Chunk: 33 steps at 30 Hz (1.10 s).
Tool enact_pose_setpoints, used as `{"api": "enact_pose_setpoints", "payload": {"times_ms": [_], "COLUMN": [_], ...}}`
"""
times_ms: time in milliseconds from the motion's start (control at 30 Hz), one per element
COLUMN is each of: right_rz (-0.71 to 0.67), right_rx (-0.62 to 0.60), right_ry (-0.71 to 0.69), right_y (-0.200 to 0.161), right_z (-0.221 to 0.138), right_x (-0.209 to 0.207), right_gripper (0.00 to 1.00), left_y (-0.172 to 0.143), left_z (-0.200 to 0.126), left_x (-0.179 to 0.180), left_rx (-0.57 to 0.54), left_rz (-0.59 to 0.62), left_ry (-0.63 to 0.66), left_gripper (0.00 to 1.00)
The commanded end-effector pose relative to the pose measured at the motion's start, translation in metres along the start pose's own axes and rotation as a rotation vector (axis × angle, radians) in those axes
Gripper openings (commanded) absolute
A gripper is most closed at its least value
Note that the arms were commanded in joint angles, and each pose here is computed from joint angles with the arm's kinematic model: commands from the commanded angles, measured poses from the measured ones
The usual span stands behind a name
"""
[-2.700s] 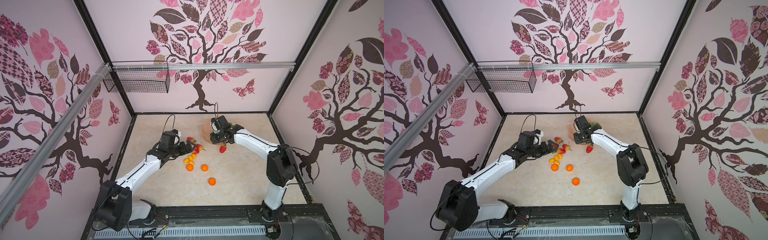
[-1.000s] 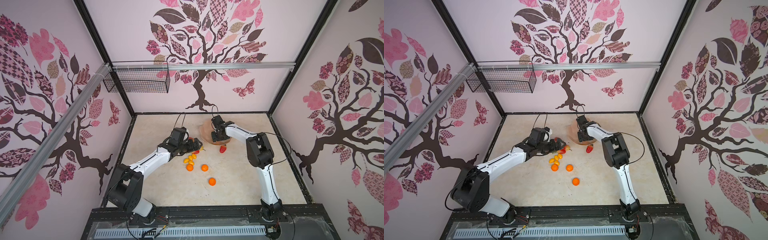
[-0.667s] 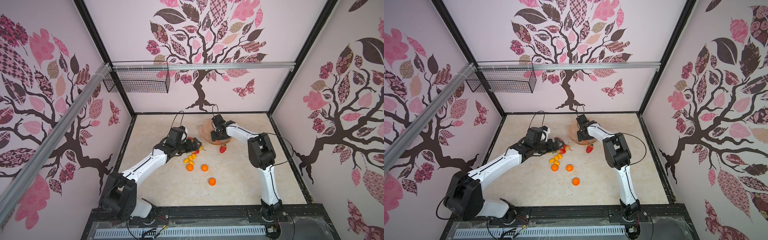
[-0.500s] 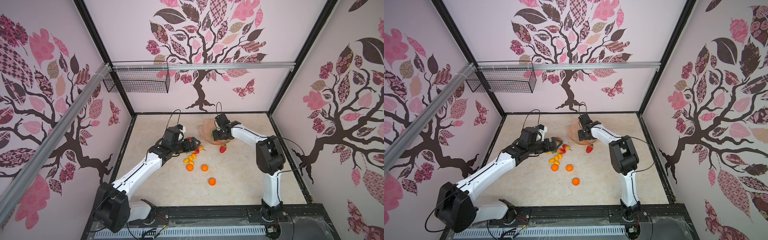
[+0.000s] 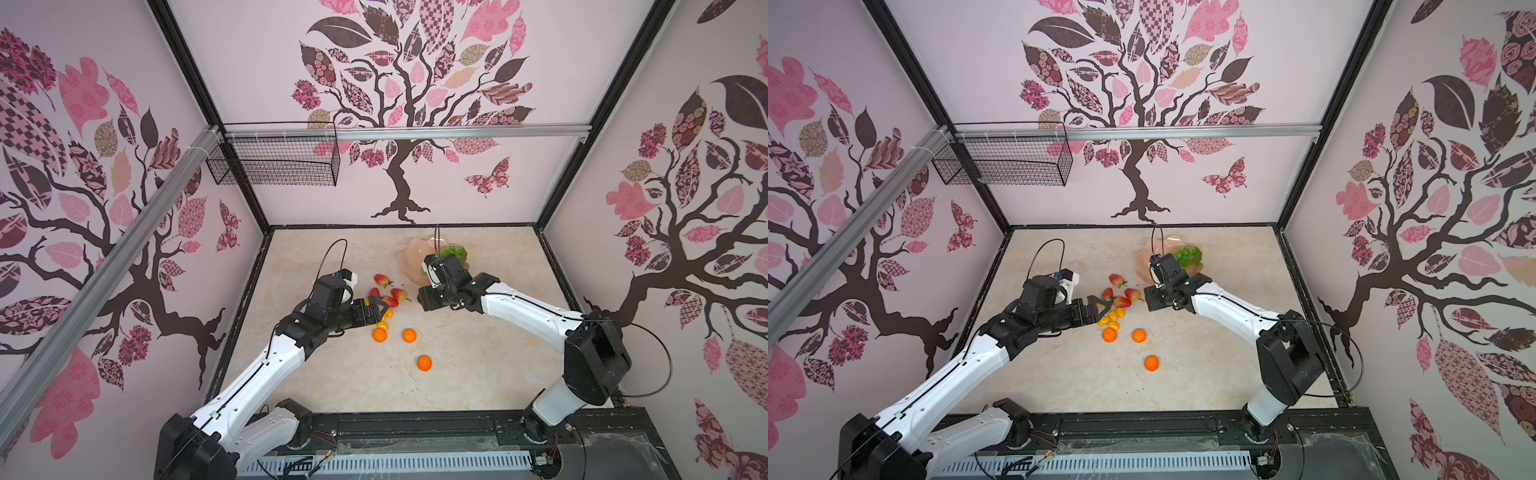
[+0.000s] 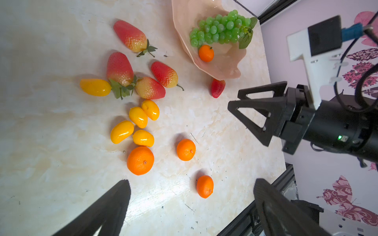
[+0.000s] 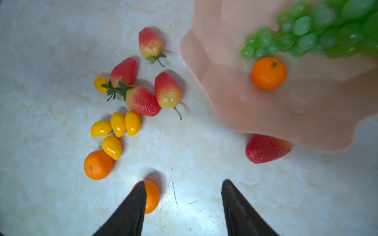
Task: Arrange fruit in a fruit bowl
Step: Place the fruit in the fruit bowl, then pick up the fruit from the center of the table.
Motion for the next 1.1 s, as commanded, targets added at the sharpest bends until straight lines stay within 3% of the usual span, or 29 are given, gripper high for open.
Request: {"api": "enact_pose_setpoints", "payload": {"times_ms": [0,533,1067], "right_rz": [0.01,-0.077,-0.128], "right_rx": [0.026,0.173,0.267], "right_ry": [0.028,0.136,0.069], "right_y": [-0.014,-0.059,-0.073], "right_z": [-0.004,0.03,0.064], "right_x": [0.013,0.062,0.072], "right_gripper": [0.62,0.67,0.65], "left_y": [-0.014,-0.045,-0.045], "left_z": [0.003,0.006,0.006], "left_x": [0.01,0.039,0.046], "left_rx": [0.041,0.053,0.02], "left_rz": [-0.025,-0.121,-0.155], "left_ry": [-0.007,-0.057,-0.044], "left_gripper": [0.98,0.98,0.98]}}
Point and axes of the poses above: each gripper's point midway between its finger pads, its own z axis out along the fingers, its own x axis along the line the jaws close on, y = z × x, the point moved 3 cm from there along -z, back along the fingers, and after that the axes turned 13 degrees about -z, right-handed, at the moved point
